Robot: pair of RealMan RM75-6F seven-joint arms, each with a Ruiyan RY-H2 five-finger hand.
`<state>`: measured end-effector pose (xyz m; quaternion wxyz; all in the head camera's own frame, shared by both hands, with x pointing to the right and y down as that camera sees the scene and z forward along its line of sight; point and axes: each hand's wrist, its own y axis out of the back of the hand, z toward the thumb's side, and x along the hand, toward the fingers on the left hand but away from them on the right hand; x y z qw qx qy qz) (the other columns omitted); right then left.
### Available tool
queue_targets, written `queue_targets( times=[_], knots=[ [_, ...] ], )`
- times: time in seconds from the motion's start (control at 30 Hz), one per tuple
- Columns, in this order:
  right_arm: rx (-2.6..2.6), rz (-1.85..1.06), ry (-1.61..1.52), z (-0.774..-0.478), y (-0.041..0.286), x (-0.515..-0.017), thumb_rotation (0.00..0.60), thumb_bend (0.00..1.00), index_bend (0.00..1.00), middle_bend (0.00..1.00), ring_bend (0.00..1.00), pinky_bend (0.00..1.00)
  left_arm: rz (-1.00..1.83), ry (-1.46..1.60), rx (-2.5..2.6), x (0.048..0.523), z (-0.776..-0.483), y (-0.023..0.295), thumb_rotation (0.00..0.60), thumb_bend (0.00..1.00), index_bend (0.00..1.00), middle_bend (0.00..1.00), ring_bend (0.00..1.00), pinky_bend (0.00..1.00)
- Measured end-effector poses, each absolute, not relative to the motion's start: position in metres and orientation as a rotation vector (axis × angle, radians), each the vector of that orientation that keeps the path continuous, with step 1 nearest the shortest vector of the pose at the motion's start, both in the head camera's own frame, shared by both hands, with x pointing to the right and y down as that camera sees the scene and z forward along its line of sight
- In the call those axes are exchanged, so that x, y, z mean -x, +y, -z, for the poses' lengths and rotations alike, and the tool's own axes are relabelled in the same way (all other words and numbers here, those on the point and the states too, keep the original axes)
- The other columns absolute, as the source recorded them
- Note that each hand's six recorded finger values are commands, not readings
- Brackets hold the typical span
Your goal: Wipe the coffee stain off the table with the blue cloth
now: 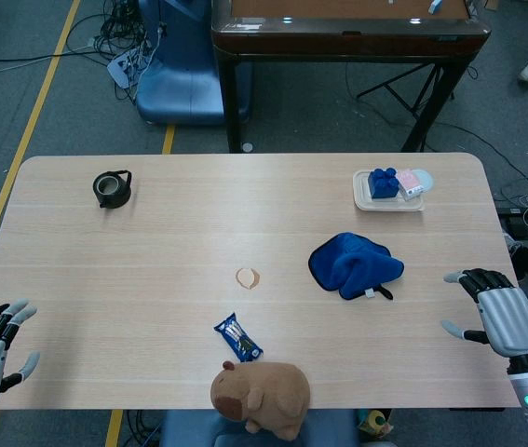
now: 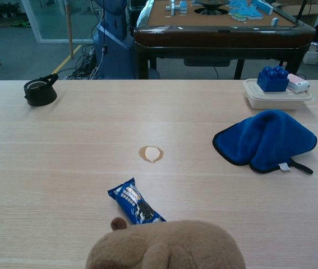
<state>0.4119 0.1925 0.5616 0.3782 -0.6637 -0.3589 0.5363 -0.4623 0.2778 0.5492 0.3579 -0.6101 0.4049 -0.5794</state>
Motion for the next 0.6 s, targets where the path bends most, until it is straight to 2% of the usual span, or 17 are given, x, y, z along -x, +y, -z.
queue_targets(
  times=[0.6],
  knots=[
    [1.719, -1.363, -0.844, -0.573, 0.179, -0.398, 0.600, 0.16, 0.33, 0.35, 0.26, 0.27, 1.496, 1.054, 1.571, 0.465, -0.550, 0.278, 0.600, 0.27, 0.21, 0.16, 0.12, 0.07]
  ],
)
